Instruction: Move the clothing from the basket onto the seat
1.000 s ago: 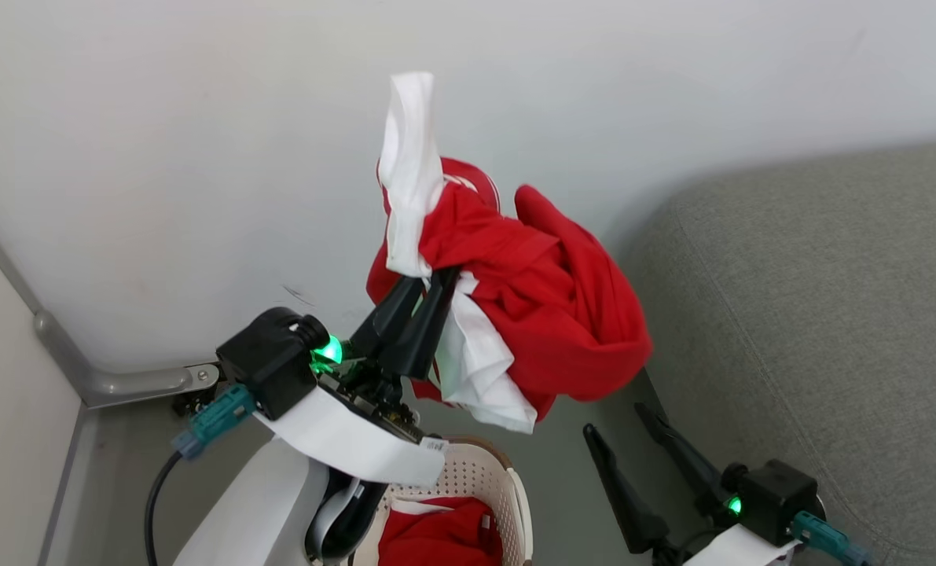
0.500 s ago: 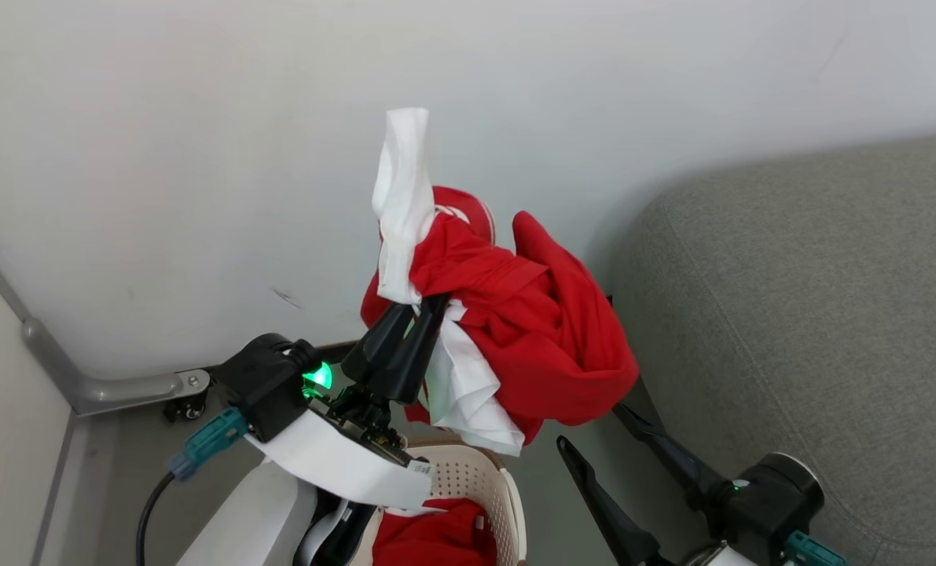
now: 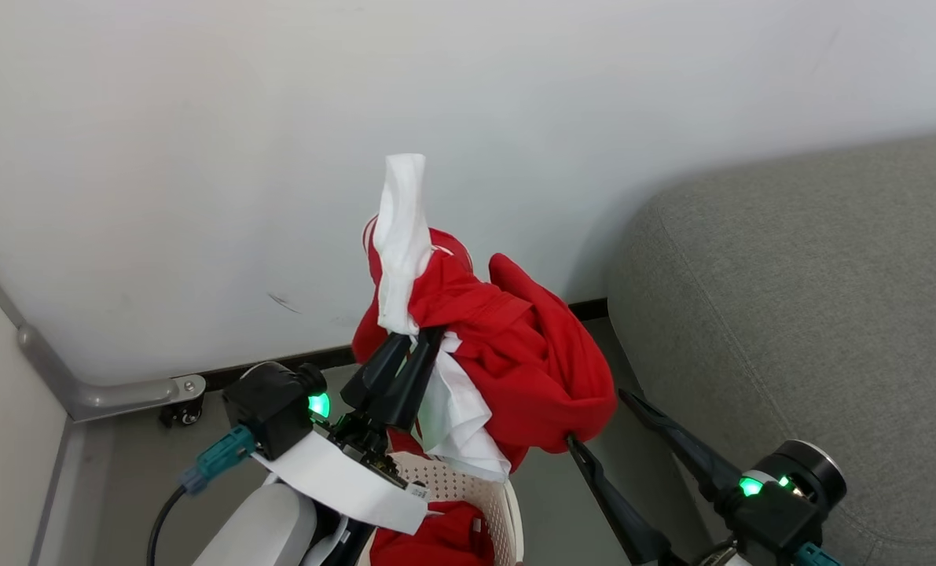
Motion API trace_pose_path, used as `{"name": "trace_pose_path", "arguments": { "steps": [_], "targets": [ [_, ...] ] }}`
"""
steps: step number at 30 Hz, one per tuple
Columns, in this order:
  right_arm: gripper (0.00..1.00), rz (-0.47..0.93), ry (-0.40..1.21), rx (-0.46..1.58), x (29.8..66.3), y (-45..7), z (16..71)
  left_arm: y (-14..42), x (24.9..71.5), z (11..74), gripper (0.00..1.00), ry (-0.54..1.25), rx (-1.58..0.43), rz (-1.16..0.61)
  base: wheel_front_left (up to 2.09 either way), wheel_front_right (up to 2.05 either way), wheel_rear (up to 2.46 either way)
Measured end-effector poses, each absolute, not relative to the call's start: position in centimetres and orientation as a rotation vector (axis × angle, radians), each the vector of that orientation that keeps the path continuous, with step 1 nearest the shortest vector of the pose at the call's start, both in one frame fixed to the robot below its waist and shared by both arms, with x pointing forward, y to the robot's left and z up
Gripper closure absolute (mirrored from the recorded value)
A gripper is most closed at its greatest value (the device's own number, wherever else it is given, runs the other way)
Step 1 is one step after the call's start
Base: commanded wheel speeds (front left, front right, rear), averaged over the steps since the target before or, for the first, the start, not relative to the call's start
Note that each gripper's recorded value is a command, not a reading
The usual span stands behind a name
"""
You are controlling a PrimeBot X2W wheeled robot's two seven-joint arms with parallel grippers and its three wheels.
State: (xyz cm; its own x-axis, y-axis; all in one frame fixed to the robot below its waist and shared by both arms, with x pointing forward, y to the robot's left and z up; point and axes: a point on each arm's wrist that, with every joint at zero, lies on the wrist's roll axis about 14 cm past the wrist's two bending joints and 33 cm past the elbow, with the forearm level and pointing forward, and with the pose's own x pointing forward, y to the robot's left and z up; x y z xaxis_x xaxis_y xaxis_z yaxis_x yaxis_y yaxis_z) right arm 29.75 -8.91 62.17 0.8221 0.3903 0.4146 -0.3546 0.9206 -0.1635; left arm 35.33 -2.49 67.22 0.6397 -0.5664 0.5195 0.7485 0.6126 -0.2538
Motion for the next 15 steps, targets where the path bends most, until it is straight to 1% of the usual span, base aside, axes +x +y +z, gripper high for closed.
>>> {"name": "trace_pose_path", "arguments": {
  "steps": [6,15],
  "targets": [
    [0.0,0.386,-0.432,-0.098,30.1,-9.1,61.3,-3.4,34.6,66.8,1.0,-0.397,-0.475,-0.818,0.0,0.0,0.0],
    [0.0,0.467,-0.419,-0.127,30.3,-6.7,60.6,-4.1,34.1,65.6,1.0,-0.356,-0.467,-0.84,0.0,0.0,0.0]
  ]
}}
